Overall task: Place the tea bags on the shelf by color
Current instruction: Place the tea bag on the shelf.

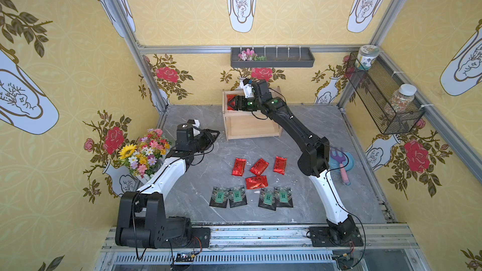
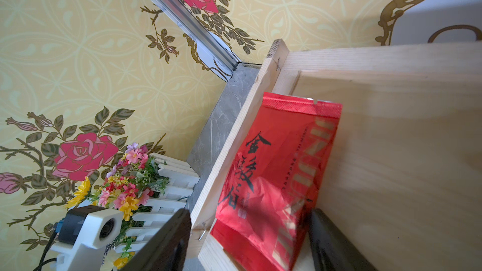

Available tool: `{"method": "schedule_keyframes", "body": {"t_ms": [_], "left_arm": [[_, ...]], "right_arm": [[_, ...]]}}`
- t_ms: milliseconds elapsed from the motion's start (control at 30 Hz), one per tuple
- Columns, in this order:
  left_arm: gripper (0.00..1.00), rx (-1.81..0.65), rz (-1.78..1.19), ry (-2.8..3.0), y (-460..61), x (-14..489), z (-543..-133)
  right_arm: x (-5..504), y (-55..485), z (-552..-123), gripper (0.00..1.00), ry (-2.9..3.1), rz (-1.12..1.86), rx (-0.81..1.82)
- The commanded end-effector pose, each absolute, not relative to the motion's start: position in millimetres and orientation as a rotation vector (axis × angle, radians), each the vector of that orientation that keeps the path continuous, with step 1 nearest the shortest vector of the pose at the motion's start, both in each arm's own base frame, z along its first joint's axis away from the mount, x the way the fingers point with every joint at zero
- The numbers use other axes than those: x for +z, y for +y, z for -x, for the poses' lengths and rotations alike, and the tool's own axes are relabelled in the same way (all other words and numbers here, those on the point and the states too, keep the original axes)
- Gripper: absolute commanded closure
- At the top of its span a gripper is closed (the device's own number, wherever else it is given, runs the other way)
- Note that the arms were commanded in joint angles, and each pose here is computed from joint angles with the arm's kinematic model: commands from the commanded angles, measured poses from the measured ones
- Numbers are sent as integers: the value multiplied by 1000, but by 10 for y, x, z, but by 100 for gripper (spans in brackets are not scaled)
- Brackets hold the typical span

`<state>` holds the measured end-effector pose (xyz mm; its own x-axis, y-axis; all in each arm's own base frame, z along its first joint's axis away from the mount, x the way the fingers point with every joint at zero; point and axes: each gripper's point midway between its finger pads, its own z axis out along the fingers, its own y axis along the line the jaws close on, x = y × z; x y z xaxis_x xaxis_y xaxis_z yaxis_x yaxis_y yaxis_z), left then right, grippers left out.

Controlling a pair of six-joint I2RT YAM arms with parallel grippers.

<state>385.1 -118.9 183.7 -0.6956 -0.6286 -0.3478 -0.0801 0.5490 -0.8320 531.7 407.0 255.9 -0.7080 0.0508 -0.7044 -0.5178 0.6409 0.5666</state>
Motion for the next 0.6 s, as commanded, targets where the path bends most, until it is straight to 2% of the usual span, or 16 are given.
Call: {"method": "schedule_keyframes", "body": {"t_ms": [0,567], "left_arm": [[61,-1123,553,2141,-1212,1832,-3854],[61,-1133,556,2145,-1223,1808,-3866]], "right_arm": [[2643,4092,-5364,24,2106,367,1028],[2708,4136,-5351,23,2079,383,1026]]}}
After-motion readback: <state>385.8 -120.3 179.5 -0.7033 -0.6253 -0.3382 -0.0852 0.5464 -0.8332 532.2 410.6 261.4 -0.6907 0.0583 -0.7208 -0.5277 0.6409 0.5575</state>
